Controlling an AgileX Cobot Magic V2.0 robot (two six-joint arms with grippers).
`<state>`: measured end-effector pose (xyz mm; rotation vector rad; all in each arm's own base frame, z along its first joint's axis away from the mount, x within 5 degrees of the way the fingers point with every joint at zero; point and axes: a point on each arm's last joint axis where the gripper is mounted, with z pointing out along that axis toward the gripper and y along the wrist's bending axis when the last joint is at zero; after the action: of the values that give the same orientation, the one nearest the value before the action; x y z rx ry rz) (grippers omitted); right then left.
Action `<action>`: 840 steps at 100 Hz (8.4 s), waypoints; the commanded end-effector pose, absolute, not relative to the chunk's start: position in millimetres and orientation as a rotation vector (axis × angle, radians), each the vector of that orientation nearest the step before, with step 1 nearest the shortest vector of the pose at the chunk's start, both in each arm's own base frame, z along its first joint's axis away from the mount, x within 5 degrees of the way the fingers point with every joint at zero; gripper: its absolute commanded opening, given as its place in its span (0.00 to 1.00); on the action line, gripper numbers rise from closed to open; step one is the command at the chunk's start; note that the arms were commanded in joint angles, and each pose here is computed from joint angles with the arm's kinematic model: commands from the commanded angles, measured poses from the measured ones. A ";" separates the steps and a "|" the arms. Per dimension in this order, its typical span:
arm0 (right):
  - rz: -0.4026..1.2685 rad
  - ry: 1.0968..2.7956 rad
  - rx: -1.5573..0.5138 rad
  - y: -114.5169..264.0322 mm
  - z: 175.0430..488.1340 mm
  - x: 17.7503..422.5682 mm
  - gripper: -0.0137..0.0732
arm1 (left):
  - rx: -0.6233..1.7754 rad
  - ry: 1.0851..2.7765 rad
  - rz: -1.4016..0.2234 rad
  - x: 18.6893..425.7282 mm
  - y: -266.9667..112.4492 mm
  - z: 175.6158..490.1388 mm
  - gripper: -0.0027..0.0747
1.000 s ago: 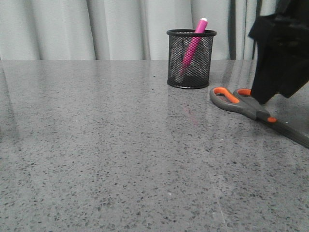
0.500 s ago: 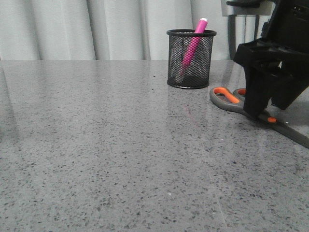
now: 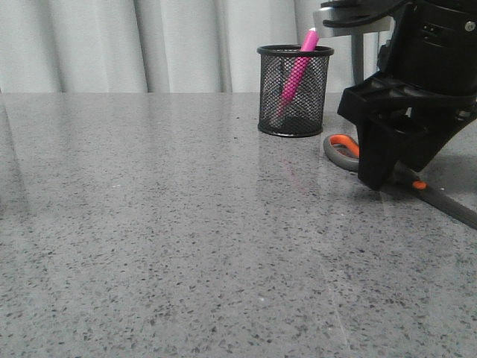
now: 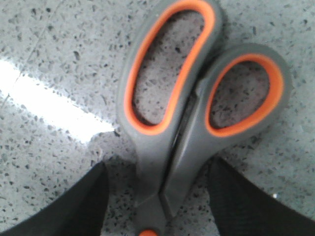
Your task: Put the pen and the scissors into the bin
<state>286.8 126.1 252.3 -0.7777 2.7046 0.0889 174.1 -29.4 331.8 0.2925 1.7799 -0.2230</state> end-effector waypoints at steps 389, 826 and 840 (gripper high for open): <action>0.096 1.218 -0.133 11.4 276.1 72.1 0.07 | 0.055 1.470 -0.109 67.3 -9.2 270.3 0.01; -0.035 1.559 -0.137 3.6 198.5 55.2 0.07 | 0.003 1.466 -0.091 55.1 -3.1 202.2 0.01; -0.035 1.559 -0.137 3.6 198.5 55.2 0.07 | 0.003 1.466 -0.091 55.1 -3.1 202.2 0.01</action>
<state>55.7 4.1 195.1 -0.1400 1.6438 -0.0184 56.0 -3.3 208.5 0.0187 1.5295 -0.0709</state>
